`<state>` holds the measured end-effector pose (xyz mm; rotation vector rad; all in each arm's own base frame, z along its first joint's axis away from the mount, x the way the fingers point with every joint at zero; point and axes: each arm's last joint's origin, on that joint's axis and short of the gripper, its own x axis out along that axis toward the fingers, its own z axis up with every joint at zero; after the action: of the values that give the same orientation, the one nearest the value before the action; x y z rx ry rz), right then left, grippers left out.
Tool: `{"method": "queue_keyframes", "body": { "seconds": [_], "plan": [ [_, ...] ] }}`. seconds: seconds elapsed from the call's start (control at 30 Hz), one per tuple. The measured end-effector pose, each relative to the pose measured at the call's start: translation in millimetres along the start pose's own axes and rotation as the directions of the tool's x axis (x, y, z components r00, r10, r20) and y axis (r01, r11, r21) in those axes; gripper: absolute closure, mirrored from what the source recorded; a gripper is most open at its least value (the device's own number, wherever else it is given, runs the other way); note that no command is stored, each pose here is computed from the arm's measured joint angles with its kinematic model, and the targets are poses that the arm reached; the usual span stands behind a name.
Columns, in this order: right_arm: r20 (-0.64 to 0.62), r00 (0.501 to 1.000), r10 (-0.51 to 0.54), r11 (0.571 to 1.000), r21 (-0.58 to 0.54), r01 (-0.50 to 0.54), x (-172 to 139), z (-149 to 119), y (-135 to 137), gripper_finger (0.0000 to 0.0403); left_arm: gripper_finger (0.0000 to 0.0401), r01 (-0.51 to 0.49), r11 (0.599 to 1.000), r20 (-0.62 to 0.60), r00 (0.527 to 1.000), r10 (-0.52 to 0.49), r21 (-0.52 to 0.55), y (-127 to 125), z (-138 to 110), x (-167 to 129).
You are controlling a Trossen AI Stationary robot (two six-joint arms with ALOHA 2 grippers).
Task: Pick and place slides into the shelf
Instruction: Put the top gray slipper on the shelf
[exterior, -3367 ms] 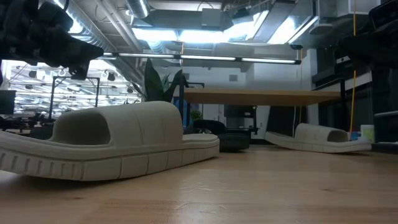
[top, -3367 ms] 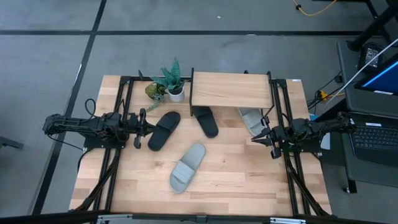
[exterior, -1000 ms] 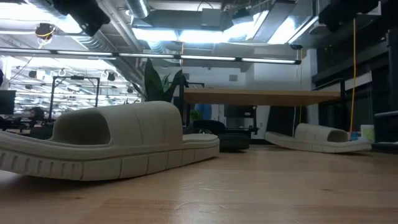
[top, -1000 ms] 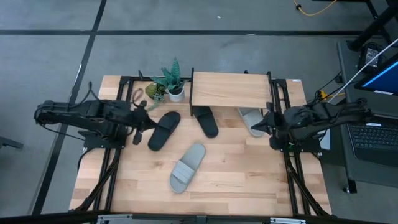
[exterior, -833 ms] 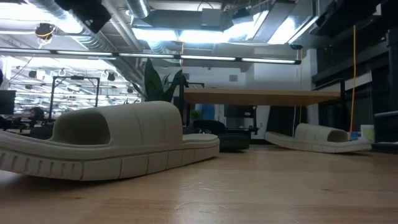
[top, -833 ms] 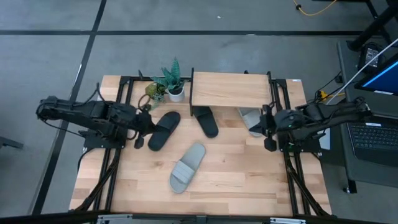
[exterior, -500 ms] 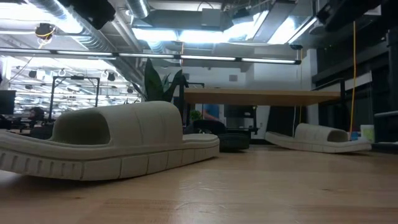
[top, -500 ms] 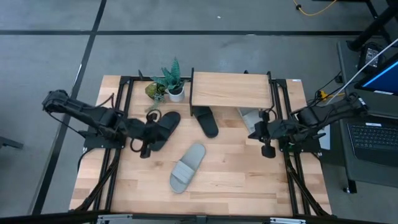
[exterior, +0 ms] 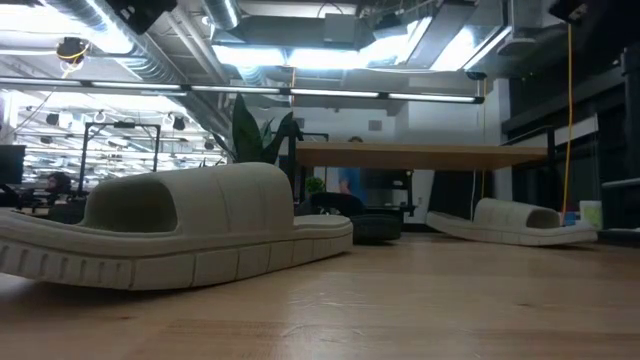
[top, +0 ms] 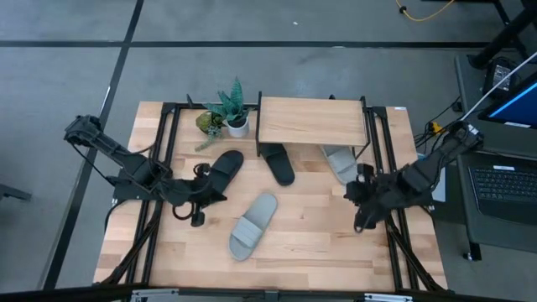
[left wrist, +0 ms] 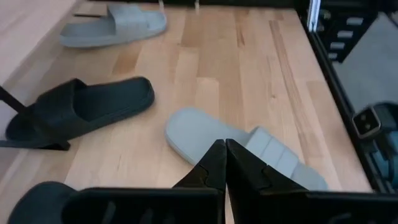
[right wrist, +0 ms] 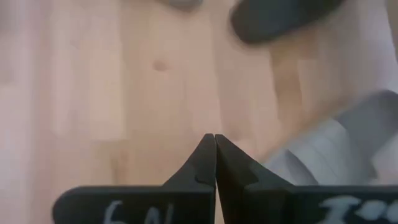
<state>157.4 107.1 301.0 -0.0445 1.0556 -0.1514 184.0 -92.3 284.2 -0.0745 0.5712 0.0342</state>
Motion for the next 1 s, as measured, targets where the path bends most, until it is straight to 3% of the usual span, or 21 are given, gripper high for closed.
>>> {"method": "queue_keyframes", "body": {
  "seconds": [0.2, 0.37, 0.73, 1.0],
  "plan": [
    [-0.153, 0.971, -0.184, 0.983, -0.023, 0.183, 20.3, -17.5, 18.2, 0.0402, 0.0401, -0.026, 0.999, -0.062, 0.998, 0.028, 0.04, -7.7, -7.1, 18.3],
    [-0.21, 0.944, -0.254, 0.965, 0.003, 0.261, 39.6, -17.6, 32.2, 0.0391, 0.0401, -0.059, 0.997, -0.096, 0.993, 0.063, 0.045, -6.5, -10.1, 29.8],
    [-0.283, 0.87, -0.403, 0.915, -0.101, 0.391, 81.0, -15.9, 47.5, 0.0315, 0.0401, -0.11, 0.994, -0.107, 0.988, 0.112, 0.026, 5.0, -7.5, 35.7],
    [-0.302, 0.856, -0.419, 0.901, -0.027, 0.432, 92.3, -13.0, 47.9, 0.0247, 0.0401, -0.094, 0.992, -0.107, 0.989, 0.103, 0.082, 2.7, -8.2, 34.9]
  ]
}}
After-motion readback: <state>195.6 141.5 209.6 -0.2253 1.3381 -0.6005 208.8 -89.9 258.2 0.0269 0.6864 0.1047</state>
